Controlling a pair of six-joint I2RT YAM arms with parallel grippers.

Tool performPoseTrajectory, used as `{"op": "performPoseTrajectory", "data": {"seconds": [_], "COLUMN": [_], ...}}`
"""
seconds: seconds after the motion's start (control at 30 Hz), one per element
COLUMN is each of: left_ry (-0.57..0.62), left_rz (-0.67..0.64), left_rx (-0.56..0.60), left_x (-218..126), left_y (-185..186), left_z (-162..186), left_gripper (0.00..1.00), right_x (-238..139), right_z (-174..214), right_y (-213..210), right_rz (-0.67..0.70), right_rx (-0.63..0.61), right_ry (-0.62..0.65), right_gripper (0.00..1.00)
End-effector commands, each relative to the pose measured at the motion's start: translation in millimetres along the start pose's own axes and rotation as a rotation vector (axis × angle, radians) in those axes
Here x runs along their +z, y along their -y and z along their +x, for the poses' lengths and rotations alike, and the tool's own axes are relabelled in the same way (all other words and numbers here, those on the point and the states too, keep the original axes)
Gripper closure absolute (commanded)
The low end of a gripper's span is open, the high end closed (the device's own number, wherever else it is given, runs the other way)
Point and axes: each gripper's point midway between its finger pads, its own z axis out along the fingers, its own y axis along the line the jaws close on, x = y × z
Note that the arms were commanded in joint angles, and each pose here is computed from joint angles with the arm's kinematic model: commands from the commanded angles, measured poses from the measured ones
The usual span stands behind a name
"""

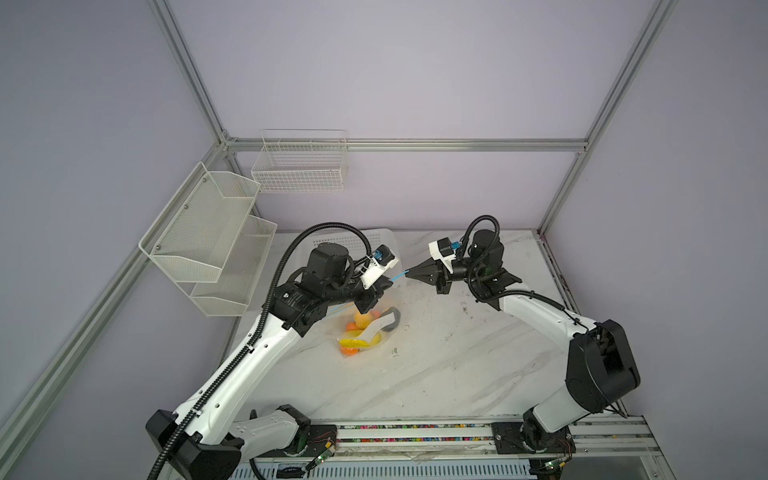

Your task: Place the food in the zip-top bag and seal the zipper

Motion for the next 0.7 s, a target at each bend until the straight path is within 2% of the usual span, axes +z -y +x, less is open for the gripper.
{"op": "performPoseTrajectory", "data": {"seconds": [0.0, 0.67], "left_ry": [-0.045, -0.049], "left_rz": [-0.018, -0.079], "left_rx": [-0.002, -0.023], "left_x": [-10, -38], "left_y": [3, 9], "left_z": [17, 35], "left_gripper": [0.97, 0.98], "right_x": [-11, -13], "right_z": [-5, 0], "right_y": [9, 21], "right_rz": [0.057, 0.09], "right_rx": [-0.025, -0.007], "right_ry": [-0.008, -0.052], "right_gripper": [1.0, 1.0]}}
